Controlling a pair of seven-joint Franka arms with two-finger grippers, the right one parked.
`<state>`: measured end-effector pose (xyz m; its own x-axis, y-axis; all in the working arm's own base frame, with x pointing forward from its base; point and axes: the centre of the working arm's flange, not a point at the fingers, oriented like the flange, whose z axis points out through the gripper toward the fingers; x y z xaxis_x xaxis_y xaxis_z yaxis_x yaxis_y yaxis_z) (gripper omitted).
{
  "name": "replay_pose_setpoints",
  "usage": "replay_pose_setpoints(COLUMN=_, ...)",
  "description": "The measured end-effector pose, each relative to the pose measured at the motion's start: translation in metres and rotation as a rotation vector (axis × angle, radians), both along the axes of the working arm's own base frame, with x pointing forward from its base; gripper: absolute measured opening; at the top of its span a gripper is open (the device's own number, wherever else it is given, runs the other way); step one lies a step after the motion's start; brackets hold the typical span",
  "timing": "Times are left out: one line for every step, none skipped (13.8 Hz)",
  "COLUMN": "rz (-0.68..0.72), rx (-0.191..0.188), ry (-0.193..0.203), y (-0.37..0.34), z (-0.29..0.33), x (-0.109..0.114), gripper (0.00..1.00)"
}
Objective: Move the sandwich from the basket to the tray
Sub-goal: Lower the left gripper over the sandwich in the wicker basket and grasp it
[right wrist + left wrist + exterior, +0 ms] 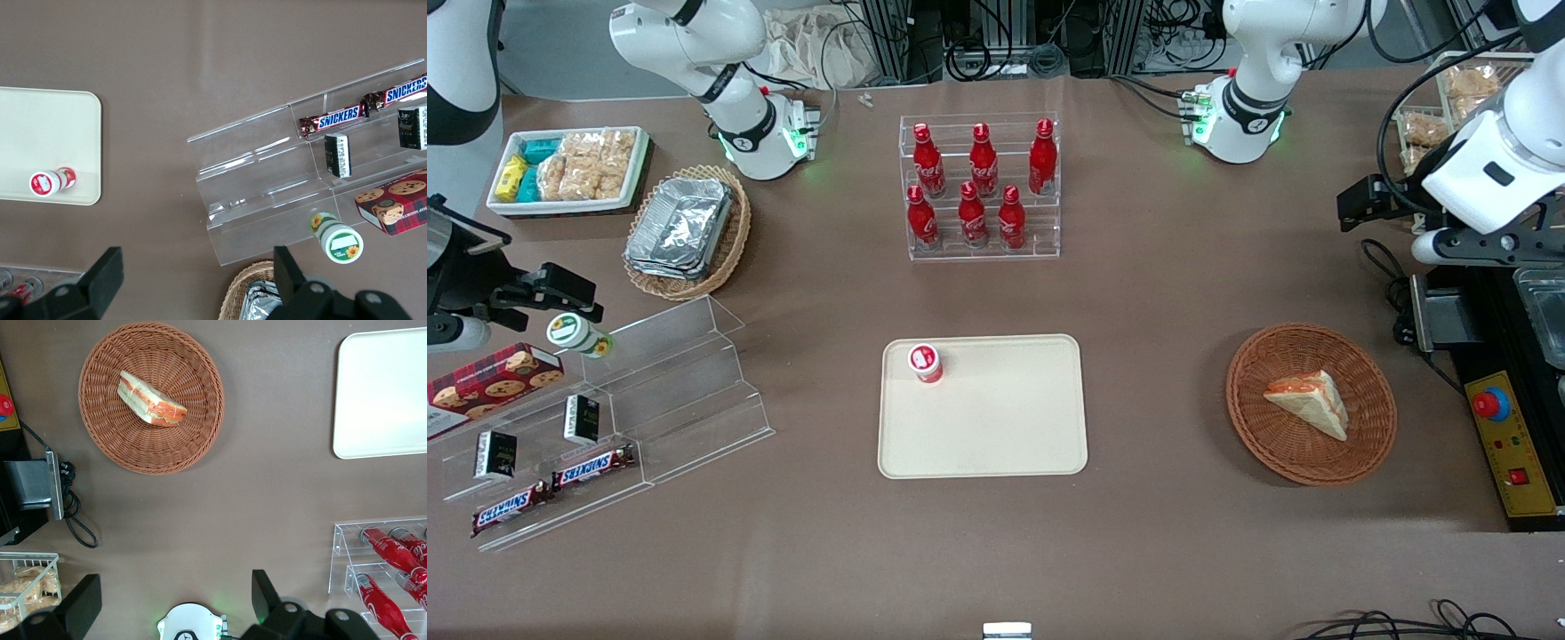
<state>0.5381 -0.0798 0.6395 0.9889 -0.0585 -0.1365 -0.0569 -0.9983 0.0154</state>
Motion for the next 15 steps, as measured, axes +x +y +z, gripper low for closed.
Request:
replay_pose_setpoints(rz=0.000, rx=0.000, ry=0.000, y=0.000, z=0.000, x=0.000, gripper=1.00)
replay_pose_setpoints(rz=0.000, rx=0.000, ry=0.000, y=0.000, z=0.000, x=0.000, gripper=1.00)
replay_pose_setpoints(rz=0.001, rx=0.003, ry=0.000, y=0.001, z=0.000, x=0.000, gripper=1.00)
replay_pose_setpoints(rz=0.003, rx=0.009, ry=0.001, y=0.002, z=-0.001, x=0.001, gripper=1.00)
replay_pose_setpoints(rz=0.009, rx=0.013, ry=0.005, y=0.003, z=-0.003, x=0.002, gripper=1.00)
replay_pose_setpoints(rz=0.039, rx=0.018, ry=0.013, y=0.005, z=-0.008, x=0.004, gripper=1.00)
replay_pose_setpoints(rz=0.110, rx=0.028, ry=0.017, y=0.008, z=-0.014, x=0.008, gripper=1.00)
replay_pose_setpoints(rz=0.204, rx=0.038, ry=0.011, y=0.014, z=-0.021, x=0.016, gripper=1.00)
replay_pose_setpoints(rz=0.304, rx=0.050, ry=0.006, y=0.022, z=-0.031, x=0.025, gripper=1.00)
replay_pose_setpoints(rz=0.394, rx=0.062, ry=0.009, y=0.029, z=-0.045, x=0.035, gripper=1.00)
replay_pose_setpoints(rz=0.462, rx=0.074, ry=0.015, y=0.034, z=-0.063, x=0.045, gripper=1.00)
replay_pose_setpoints(rz=0.512, rx=0.084, ry=0.021, y=0.039, z=-0.082, x=0.055, gripper=1.00)
replay_pose_setpoints(rz=0.554, rx=0.091, ry=0.021, y=0.046, z=-0.103, x=0.065, gripper=1.00)
replay_pose_setpoints(rz=0.597, rx=0.096, ry=0.017, y=0.054, z=-0.125, x=0.074, gripper=1.00)
replay_pose_setpoints(rz=0.654, rx=0.101, ry=0.011, y=0.065, z=-0.149, x=0.082, gripper=1.00)
